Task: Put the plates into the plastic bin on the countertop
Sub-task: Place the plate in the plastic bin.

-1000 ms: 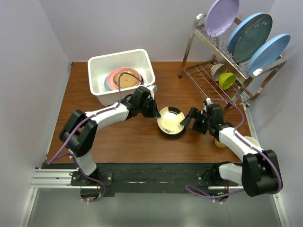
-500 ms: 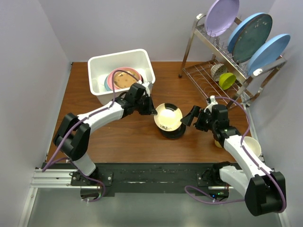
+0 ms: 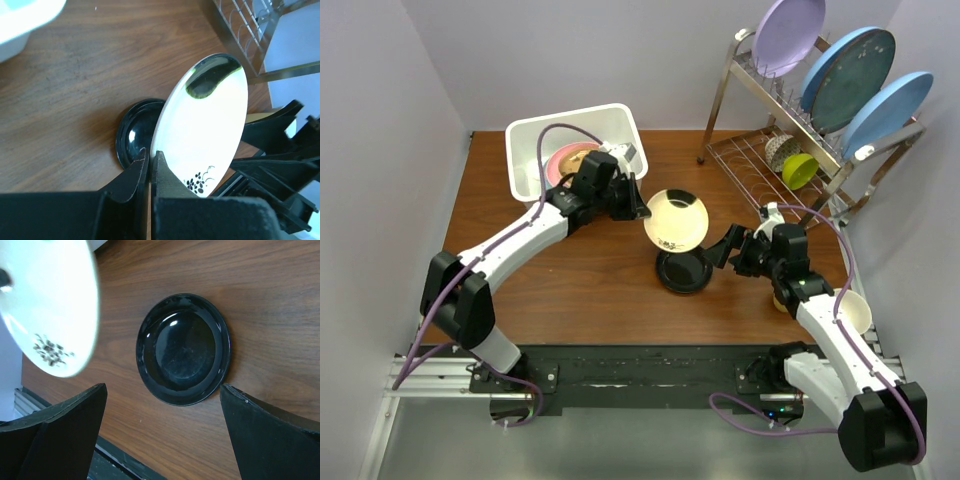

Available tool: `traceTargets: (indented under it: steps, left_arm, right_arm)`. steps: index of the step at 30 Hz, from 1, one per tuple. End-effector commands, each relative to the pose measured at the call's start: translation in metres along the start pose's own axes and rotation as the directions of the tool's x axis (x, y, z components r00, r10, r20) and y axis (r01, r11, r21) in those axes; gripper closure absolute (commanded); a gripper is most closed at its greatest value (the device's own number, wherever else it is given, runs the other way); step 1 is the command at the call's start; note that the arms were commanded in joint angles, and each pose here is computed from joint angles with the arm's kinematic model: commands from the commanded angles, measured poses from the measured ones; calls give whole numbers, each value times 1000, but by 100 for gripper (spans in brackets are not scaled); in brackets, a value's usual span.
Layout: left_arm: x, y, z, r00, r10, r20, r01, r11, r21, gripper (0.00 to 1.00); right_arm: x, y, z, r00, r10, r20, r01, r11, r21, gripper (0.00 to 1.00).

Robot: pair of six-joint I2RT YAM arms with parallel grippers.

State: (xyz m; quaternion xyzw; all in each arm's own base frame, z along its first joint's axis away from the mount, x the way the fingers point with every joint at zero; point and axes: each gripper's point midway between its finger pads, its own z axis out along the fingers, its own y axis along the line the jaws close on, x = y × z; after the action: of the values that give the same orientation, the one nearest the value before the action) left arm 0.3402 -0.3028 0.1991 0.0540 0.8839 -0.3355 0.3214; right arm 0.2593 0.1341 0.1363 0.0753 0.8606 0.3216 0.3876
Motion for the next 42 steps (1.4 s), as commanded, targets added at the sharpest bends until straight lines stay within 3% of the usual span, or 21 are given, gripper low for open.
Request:
traceTargets:
  steps: [1, 17, 29, 42]
  left_arm:
    - [-45, -25, -32, 993, 40, 114, -45, 998, 41, 100]
    - [-98, -3, -60, 984, 22, 176, -22, 1000, -1, 100]
    - [-151, 61, -89, 968, -45, 247, 62, 996, -62, 100]
    - [-171, 137, -101, 942, -159, 295, 205, 970, -129, 100]
  right_arm:
    - [7, 0, -3, 1000, -15, -14, 15, 1000, -11, 1]
    - [19, -7, 1, 999, -5, -47, 5, 1000, -5, 1]
    - [26, -13, 5, 997, 3, -73, -3, 1000, 4, 1]
    - [31, -18, 10, 995, 8, -98, -6, 1000, 18, 1]
